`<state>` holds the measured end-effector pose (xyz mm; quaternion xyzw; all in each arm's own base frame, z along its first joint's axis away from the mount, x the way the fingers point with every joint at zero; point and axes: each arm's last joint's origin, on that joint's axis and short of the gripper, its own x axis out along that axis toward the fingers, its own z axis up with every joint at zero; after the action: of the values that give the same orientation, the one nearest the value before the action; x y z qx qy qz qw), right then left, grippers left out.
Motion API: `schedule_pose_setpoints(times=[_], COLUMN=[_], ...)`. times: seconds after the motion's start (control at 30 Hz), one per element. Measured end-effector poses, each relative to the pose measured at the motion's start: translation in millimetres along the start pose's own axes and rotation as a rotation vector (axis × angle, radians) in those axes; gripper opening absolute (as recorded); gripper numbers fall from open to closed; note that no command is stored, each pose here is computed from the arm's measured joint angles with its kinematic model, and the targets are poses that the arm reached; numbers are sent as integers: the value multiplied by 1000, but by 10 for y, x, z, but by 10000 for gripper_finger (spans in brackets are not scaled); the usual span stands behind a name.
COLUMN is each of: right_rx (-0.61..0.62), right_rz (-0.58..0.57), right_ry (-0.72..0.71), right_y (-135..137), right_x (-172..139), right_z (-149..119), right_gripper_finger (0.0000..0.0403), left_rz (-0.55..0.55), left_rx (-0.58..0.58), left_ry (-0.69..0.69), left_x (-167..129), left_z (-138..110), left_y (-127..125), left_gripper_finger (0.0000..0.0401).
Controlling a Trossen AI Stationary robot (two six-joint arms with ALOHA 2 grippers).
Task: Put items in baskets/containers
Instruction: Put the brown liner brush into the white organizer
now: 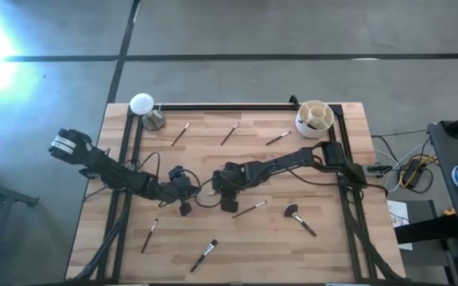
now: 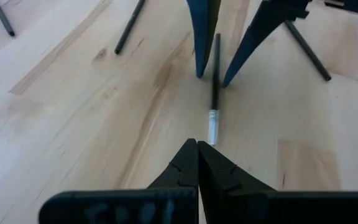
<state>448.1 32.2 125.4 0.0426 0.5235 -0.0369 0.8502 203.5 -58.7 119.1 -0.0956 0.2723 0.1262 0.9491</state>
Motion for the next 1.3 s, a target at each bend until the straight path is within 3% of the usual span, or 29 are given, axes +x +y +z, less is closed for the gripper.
schedule_pose_setpoints(times=[0.23,0.37,0.7,0.9,1.07,1.3], right_rx=[-36,-53,-62,-48,-25,12], right_rz=[2,1,-37,-23,0,29], right_ry=[-12,-28,-154,-226,-366,-665], right_y=[3,5,-7,-21,-41,-80], right_x=[-1,-15,-26,-122,-372,-865], right_z=[8,21,63,-9,-63,-246], right_gripper_finger=[18,14,11,11,11,11], left_rz=[-1,-51,-113,-104,-119,-167], left_rx=[-21,-76,-67,-64,-49,-50], left_ry=[-54,-155,-348,-433,-551,-718], left_x=[-34,-81,-196,-265,-357,-485], left_z=[-94,-90,-21,22,101,219], left_y=[81,106,139,166,180,187], left_gripper_finger=[0,0,3,45,75,80])
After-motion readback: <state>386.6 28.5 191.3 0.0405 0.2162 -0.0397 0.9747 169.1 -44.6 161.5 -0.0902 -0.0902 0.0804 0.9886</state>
